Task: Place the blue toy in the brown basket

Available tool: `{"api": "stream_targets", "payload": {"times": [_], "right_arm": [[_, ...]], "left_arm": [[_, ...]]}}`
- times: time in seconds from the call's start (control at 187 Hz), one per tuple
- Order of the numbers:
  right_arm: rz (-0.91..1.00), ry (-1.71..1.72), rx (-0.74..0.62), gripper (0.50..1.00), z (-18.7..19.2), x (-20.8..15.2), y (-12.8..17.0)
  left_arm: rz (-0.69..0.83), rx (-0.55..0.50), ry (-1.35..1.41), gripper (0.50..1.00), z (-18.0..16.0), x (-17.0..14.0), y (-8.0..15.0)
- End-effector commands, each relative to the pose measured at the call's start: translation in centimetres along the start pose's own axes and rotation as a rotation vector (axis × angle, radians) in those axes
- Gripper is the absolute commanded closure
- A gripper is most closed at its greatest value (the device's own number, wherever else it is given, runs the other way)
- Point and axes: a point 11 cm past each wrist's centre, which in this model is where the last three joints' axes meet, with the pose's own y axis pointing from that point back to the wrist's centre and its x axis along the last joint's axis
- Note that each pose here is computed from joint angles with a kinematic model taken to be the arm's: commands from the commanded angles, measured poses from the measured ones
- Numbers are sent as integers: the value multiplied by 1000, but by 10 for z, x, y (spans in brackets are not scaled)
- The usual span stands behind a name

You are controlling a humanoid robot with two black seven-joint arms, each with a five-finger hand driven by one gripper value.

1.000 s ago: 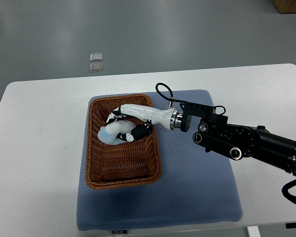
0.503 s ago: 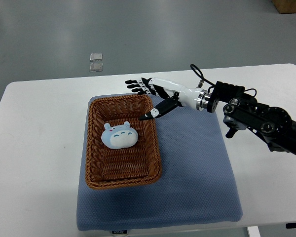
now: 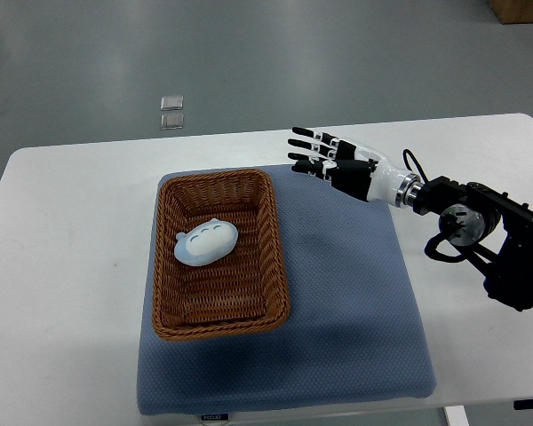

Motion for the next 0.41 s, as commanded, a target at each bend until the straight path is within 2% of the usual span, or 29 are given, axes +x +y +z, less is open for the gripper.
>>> {"api": "stream_targets", "payload": {"times": [0.0,0.401], "right_arm": [[85,-37,-10,587,-1,17,3],[110,-33,12,587,-9,27,10]], "left_arm": [[0,-1,0,500,0,0,0],[0,1,0,500,0,0,0]]}}
